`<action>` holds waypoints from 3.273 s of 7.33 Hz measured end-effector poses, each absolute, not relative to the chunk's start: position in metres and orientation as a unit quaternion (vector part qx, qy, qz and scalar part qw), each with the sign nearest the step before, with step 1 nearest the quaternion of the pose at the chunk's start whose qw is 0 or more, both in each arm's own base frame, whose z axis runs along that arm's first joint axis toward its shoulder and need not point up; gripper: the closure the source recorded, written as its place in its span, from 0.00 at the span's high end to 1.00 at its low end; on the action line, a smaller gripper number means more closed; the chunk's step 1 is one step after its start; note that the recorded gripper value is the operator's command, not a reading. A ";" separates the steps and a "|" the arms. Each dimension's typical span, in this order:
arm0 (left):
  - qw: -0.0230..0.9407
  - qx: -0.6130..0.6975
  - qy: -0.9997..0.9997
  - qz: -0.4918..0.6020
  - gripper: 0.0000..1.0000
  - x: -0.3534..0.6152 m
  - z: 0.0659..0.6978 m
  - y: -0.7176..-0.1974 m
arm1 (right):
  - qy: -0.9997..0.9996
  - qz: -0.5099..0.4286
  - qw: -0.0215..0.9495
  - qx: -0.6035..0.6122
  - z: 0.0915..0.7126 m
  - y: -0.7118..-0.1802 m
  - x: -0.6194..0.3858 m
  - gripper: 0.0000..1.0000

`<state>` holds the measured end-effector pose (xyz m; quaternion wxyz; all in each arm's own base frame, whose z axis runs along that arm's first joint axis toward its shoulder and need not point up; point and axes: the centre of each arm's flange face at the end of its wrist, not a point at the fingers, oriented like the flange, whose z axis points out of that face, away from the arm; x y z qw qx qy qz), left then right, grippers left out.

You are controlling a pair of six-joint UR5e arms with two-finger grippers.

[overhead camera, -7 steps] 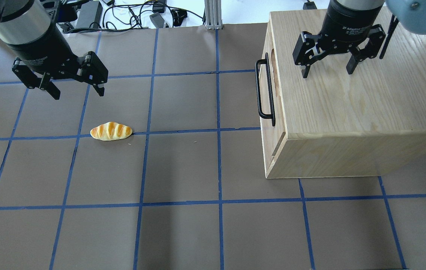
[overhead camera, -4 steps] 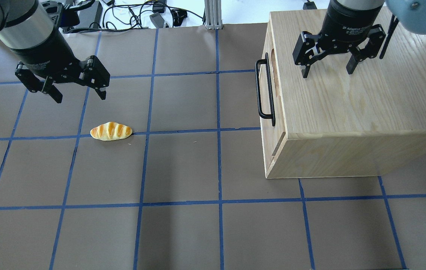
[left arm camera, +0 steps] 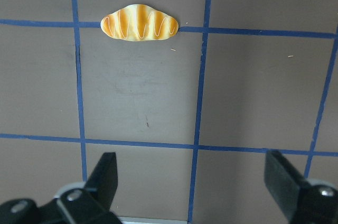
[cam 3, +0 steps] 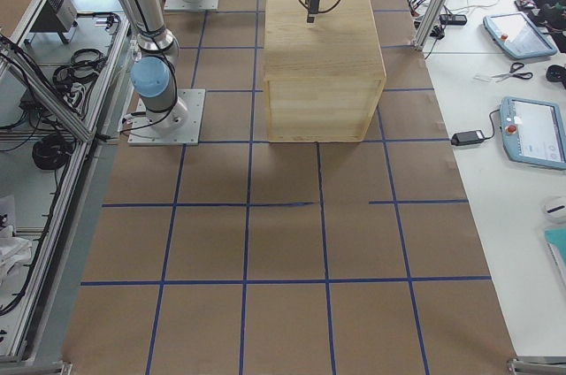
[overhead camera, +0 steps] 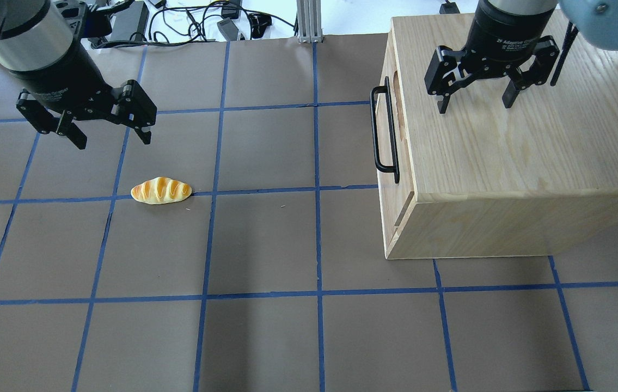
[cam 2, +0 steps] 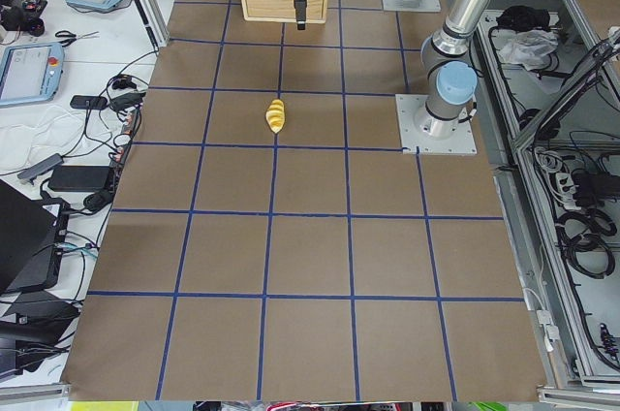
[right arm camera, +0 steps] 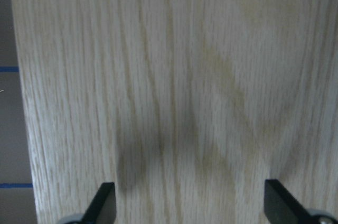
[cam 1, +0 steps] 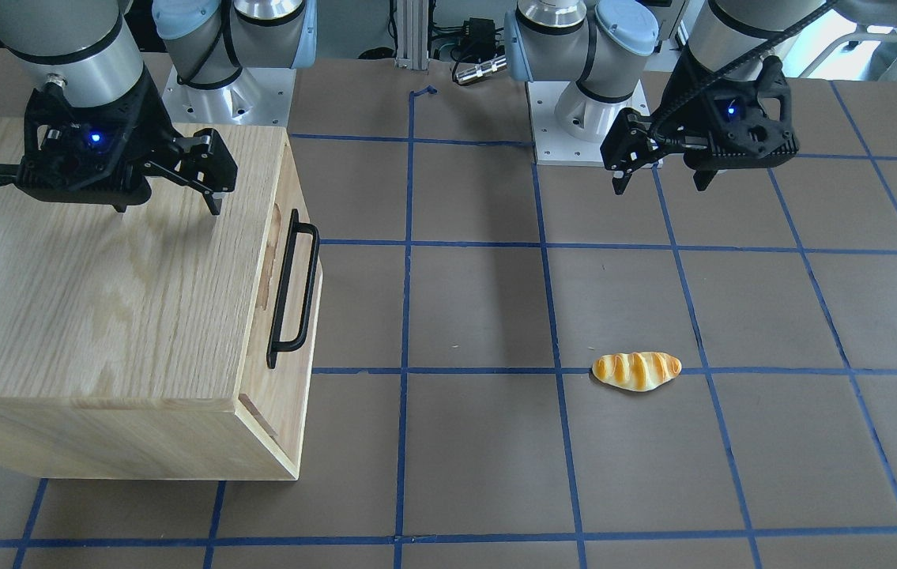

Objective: Open upper drawer

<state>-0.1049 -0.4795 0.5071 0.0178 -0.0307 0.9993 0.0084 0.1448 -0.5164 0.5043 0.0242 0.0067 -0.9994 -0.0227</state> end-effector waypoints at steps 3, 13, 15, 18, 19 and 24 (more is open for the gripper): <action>0.017 -0.031 0.999 0.013 1.00 -0.105 0.501 -0.487 | -0.999 -0.022 0.024 0.007 0.505 -0.516 0.145 1.00; -0.076 -0.046 0.995 -0.054 1.00 -0.211 0.482 -0.514 | -0.999 -0.023 0.024 0.007 0.505 -0.516 0.145 1.00; -0.119 -0.024 0.991 -0.055 1.00 -0.261 0.467 -0.515 | -0.999 -0.022 0.024 0.006 0.505 -0.516 0.145 1.00; -0.153 -0.008 0.987 -0.051 1.00 -0.315 0.449 -0.512 | -0.999 -0.022 0.024 0.006 0.505 -0.516 0.145 1.00; -0.168 -0.012 0.985 -0.046 1.00 -0.327 0.444 -0.512 | -0.999 -0.022 0.024 0.006 0.505 -0.516 0.145 1.00; -0.190 0.000 0.981 -0.046 1.00 -0.368 0.418 -0.513 | -0.999 -0.023 0.024 0.007 0.504 -0.516 0.145 1.00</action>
